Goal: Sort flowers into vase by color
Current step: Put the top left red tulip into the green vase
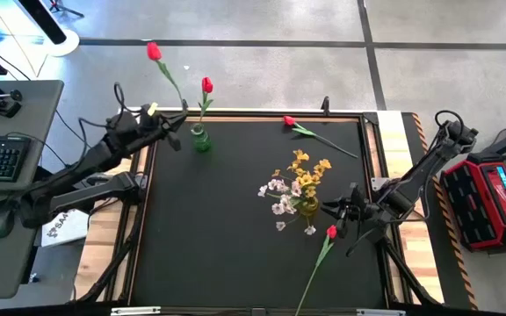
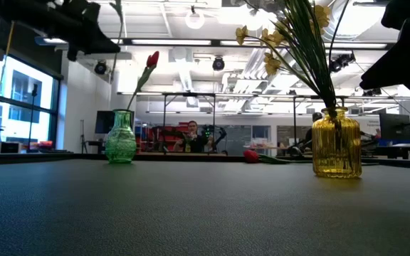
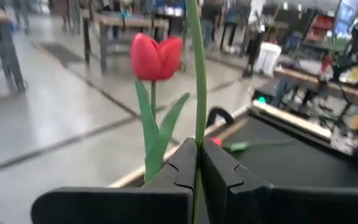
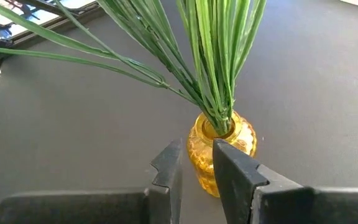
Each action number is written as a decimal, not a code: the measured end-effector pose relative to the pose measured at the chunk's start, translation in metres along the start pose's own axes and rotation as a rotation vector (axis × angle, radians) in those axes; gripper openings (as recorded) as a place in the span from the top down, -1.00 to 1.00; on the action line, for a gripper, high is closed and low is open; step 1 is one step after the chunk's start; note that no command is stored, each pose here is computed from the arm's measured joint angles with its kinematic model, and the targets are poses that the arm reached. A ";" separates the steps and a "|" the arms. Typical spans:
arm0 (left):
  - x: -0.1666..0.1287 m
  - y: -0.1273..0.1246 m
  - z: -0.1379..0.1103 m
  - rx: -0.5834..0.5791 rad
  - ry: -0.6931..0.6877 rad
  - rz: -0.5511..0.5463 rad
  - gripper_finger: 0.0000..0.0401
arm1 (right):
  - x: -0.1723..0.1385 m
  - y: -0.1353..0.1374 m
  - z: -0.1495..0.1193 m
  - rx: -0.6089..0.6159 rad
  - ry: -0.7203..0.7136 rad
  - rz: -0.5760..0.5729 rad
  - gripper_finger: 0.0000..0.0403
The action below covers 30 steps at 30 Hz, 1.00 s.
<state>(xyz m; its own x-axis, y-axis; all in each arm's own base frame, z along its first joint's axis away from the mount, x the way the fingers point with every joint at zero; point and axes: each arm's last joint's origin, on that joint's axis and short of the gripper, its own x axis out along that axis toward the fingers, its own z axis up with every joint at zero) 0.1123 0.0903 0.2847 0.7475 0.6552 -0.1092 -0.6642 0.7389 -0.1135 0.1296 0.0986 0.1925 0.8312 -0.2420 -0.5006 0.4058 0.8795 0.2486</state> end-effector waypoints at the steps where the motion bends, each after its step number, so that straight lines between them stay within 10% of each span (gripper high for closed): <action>1: 0.002 0.000 -0.005 0.009 -0.023 0.011 1.00 | 0.000 0.000 0.000 0.000 0.000 0.000 0.63; 30: 0.037 0.008 -0.071 0.105 -0.087 0.119 1.00 | 0.000 0.000 0.000 -0.010 -0.003 -0.001 0.63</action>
<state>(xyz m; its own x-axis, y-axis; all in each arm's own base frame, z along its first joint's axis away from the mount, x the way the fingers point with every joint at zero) 0.1340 0.1096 0.2101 0.6648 0.7465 -0.0293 -0.7468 0.6650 -0.0009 0.1297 0.0985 0.1926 0.8317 -0.2444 -0.4986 0.4032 0.8832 0.2395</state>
